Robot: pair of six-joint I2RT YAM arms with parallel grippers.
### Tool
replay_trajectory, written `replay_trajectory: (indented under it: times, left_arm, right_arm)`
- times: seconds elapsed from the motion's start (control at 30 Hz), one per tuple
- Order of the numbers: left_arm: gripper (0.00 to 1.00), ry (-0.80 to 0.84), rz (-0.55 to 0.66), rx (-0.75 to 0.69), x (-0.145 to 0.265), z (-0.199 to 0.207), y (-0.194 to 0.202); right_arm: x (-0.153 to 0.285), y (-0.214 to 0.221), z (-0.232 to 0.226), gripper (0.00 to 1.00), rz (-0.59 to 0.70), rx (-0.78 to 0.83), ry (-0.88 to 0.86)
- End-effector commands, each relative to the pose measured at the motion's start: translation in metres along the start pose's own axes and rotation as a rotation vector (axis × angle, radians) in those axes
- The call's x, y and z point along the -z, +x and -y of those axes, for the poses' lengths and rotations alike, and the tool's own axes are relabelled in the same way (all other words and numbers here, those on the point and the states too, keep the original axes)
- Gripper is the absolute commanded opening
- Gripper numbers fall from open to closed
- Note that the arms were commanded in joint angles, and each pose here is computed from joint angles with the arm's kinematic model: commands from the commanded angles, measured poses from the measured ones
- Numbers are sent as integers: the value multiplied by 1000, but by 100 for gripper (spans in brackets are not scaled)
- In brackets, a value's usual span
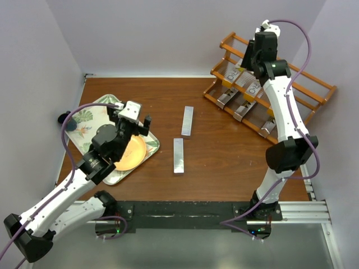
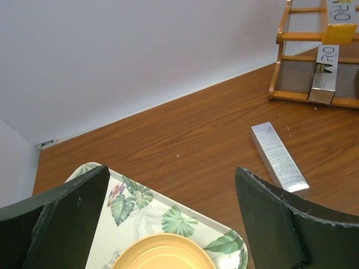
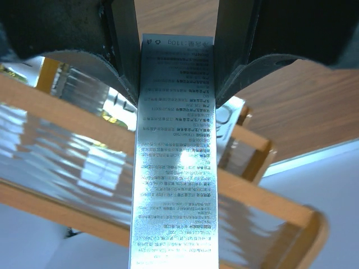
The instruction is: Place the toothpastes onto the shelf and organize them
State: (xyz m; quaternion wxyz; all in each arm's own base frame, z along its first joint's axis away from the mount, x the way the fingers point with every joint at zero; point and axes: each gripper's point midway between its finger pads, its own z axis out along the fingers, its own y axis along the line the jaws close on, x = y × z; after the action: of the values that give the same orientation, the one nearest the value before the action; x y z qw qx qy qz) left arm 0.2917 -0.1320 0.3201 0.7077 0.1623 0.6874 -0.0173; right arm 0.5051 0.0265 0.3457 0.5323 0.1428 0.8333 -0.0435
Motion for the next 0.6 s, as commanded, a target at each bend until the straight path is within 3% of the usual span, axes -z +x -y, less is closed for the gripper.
replay_trajectory:
  times: [0.0, 0.57]
  left_arm:
    - [99, 16, 4, 30, -5, 6, 2]
    - [99, 21, -7, 28, -7, 8, 5]
  right_arm:
    - [5, -42, 11, 25, 108, -56, 8]
    - [-20, -40, 22, 43, 92, -134, 18]
